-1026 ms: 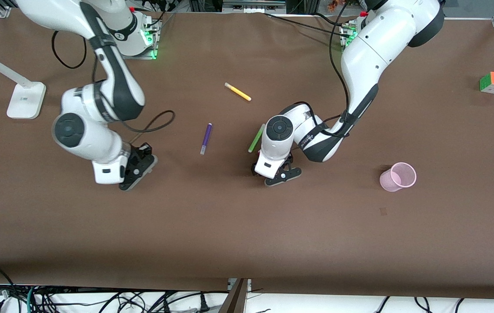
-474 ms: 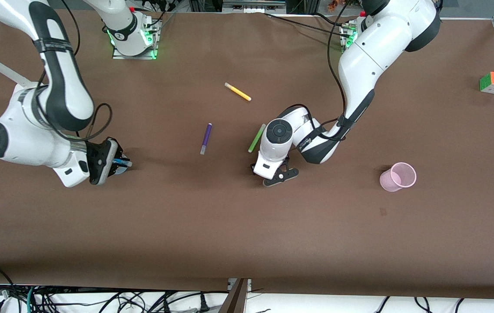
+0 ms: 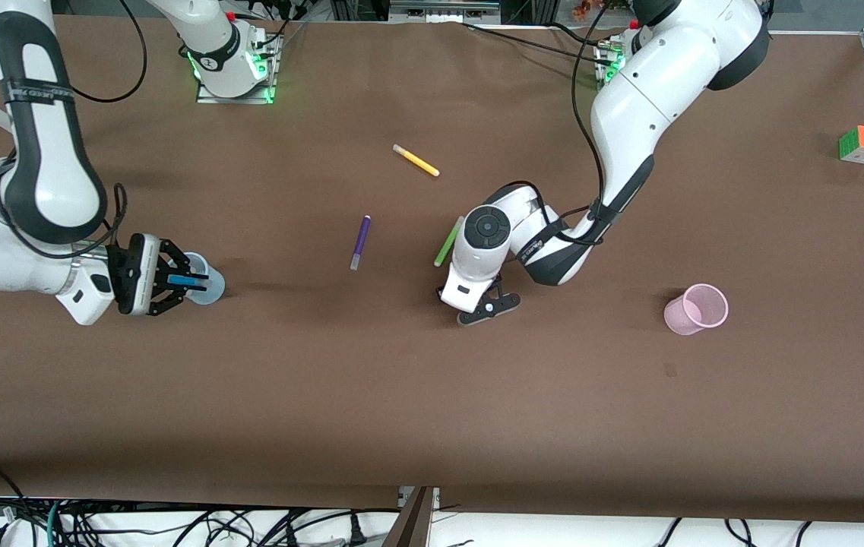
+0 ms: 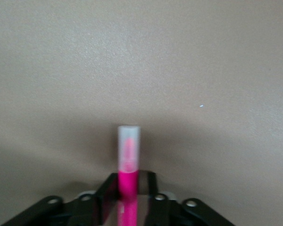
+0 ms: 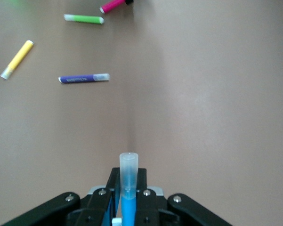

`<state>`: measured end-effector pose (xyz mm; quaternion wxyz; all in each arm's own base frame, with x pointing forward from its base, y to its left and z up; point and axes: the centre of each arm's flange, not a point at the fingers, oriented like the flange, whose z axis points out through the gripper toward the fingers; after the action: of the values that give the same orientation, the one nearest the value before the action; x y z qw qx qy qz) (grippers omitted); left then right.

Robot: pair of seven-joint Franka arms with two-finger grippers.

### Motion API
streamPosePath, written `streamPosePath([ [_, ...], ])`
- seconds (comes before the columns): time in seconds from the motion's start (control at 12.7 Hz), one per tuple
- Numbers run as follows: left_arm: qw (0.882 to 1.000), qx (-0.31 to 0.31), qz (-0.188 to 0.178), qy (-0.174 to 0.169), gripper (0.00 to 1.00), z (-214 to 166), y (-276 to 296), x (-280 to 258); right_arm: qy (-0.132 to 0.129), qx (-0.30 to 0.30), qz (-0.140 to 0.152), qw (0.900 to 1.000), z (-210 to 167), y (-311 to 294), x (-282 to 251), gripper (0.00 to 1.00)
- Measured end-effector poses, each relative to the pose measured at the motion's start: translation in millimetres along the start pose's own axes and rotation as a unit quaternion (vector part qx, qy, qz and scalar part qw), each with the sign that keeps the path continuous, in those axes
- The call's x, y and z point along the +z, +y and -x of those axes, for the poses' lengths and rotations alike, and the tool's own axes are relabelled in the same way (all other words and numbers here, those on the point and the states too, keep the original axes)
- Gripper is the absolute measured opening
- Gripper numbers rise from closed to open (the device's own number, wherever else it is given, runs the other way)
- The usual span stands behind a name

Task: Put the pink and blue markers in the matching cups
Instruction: 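Carry the blue marker to the blue cup while the left gripper carries pink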

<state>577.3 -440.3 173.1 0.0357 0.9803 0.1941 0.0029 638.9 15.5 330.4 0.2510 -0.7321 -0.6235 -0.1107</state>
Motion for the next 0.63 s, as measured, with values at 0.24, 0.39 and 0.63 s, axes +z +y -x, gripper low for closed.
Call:
streamPosePath([
  [0.24, 1.000, -0.002, 0.001, 0.000, 0.19, 1, 1, -2, 0.031, -0.017, -0.020, 0.999, 18, -1, 7, 0.17],
  [0.39, 1.000, -0.004, 0.001, 0.001, 0.19, -2, 0, -3, 0.035, -0.020, -0.029, 0.999, 25, -3, 13, 0.17],
  [0.63, 1.000, -0.003, -0.019, -0.005, 0.19, -22, -10, -31, 0.040, -0.024, -0.035, 0.998, 32, -6, 19, 0.17],
])
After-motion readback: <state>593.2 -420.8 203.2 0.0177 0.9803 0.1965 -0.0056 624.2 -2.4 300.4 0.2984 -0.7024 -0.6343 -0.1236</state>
